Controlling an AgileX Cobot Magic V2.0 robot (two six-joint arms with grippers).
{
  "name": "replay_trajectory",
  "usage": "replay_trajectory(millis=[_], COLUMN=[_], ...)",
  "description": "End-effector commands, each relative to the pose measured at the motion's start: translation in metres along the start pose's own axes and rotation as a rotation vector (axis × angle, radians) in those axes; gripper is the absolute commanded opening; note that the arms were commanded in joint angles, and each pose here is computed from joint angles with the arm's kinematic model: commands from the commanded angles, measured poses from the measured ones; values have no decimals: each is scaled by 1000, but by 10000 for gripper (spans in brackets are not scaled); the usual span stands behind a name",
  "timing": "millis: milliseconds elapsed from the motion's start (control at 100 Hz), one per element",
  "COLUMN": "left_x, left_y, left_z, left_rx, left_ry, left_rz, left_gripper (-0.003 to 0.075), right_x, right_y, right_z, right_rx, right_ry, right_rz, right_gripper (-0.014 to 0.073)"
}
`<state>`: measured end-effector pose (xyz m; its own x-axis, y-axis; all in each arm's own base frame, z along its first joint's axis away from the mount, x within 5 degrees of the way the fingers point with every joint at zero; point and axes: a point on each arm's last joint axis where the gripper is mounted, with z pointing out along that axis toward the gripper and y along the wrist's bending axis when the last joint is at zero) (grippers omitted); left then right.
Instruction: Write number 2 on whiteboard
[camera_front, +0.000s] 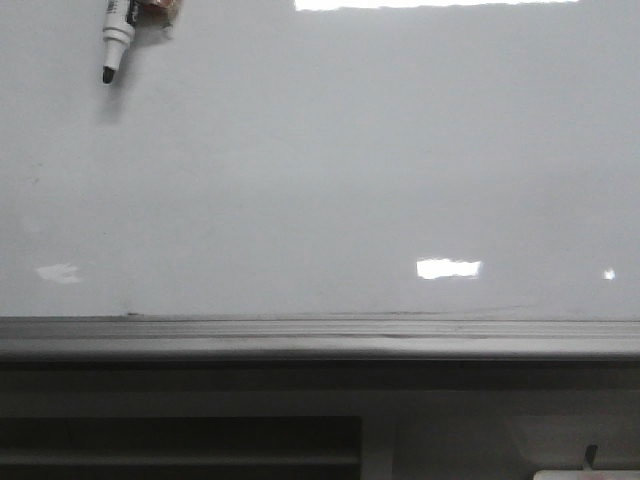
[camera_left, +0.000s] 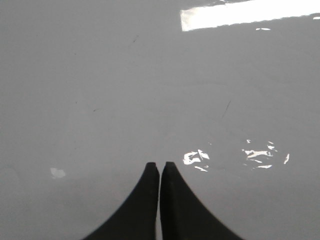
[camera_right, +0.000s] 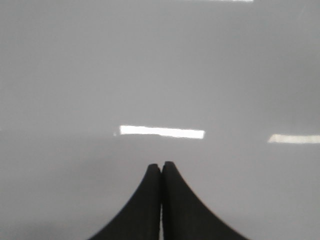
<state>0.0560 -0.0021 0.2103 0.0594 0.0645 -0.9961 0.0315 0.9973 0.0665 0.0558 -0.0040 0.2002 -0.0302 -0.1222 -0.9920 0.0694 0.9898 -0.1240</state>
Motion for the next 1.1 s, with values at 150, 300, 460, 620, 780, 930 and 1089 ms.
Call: replay_trajectory(millis=[150, 300, 460, 620, 780, 930, 1089], left_x=[-3, -3, -3, -3, -3, -3, -3], left_y=[1, 1, 1, 1, 1, 1, 1], left_z=[-2, -2, -2, -2, -2, -2, -2], left_rx=[-16, -16, -16, -16, -16, -16, -16], left_ry=[-85, -85, -85, -85, -85, -85, -85], left_rz=[-8, -8, -8, -8, -8, -8, -8], left_gripper=[-20, -20, -20, -20, -20, -20, -20], right_x=[1, 1, 1, 0, 0, -1, -2], right_y=[0, 0, 0, 0, 0, -1, -1], right_z=[0, 0, 0, 0, 0, 0, 0], right_rx=[15, 15, 15, 16, 16, 17, 19], right_ry=[-64, -64, -64, -72, -73, -83, -95], right_rz=[-9, -9, -9, -9, -9, -9, -9], right_gripper=[-53, -53, -53, -53, -53, -53, -53])
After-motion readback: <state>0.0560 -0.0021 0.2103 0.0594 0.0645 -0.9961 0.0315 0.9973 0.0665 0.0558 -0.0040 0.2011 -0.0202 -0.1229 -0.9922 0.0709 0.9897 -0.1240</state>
